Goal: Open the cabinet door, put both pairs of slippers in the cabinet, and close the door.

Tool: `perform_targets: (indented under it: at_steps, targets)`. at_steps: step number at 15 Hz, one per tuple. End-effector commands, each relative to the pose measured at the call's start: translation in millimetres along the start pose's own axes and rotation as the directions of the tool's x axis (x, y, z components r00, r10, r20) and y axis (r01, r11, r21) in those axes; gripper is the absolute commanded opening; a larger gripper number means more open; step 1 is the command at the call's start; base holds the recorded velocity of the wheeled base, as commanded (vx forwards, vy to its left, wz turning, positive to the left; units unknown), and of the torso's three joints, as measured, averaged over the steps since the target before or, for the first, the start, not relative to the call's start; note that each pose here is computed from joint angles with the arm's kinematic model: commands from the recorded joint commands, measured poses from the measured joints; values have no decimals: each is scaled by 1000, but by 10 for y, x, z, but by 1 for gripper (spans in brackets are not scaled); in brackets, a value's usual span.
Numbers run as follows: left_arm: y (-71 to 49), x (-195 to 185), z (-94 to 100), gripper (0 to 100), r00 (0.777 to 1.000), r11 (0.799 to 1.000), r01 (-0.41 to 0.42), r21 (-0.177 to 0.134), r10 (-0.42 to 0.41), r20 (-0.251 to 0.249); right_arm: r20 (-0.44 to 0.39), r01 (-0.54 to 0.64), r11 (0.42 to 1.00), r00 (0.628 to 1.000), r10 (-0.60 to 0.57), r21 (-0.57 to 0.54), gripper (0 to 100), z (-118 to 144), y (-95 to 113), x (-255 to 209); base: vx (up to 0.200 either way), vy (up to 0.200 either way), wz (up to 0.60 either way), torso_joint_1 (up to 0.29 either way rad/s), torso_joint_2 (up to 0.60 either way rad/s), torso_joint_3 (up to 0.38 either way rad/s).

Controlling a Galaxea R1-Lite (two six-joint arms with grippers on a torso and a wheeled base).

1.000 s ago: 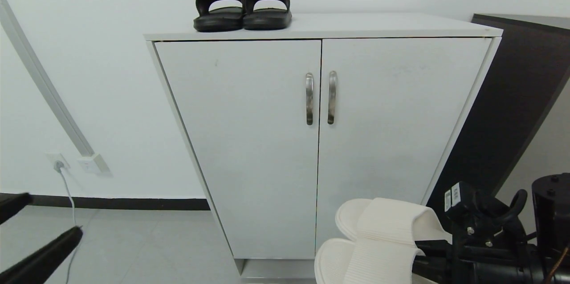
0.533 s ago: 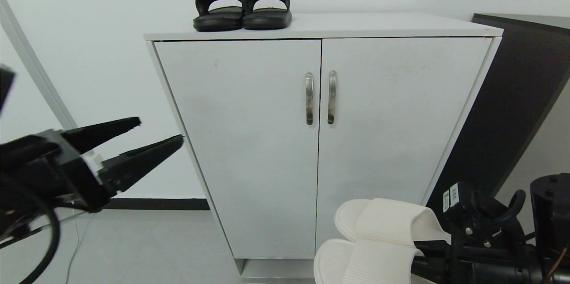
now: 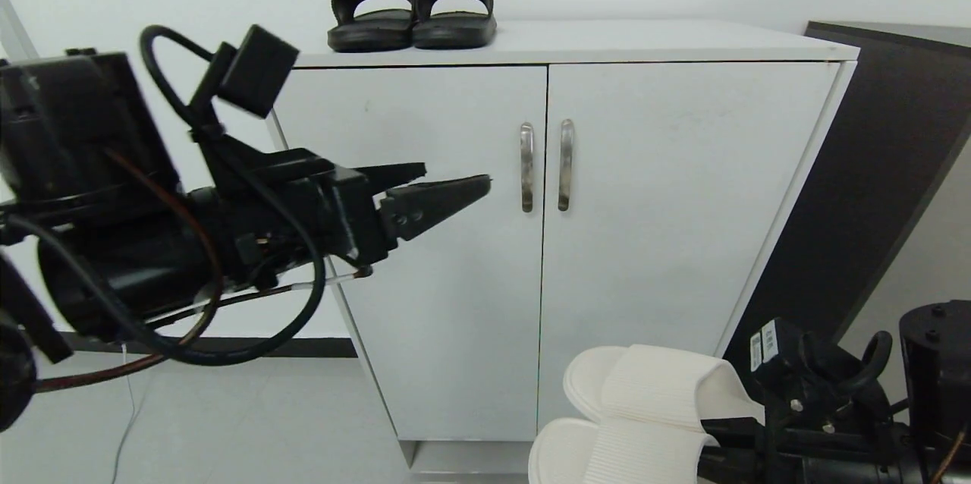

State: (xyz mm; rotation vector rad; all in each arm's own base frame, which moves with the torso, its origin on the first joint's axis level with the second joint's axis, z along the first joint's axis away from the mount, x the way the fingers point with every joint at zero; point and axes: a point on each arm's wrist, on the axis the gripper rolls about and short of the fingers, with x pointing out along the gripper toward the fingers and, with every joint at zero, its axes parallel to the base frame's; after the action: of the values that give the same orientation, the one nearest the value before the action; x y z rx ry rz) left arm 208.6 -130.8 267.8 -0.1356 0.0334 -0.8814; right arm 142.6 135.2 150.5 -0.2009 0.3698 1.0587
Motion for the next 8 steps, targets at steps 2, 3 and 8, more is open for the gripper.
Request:
perform_targets:
  at_steps: [2,3,8]
  targets:
    - [-3,482,-26,100,995,995,94,-15,-95,-28,-9,-12,1000,1000,12,-2,0,-11,15,29,0,0,0,0,0,0]
    - [-60,536,-9,100,990,990,137,-29,-138,-28,-9,-12,1000,1000,12,-2,0,-9,14,33,0,0,0,0,0,0]
    - [-186,629,108,100,958,948,281,-148,-287,-19,-15,-17,1000,1000,17,-1,0,-16,17,47,0,0,0,0,0,0]
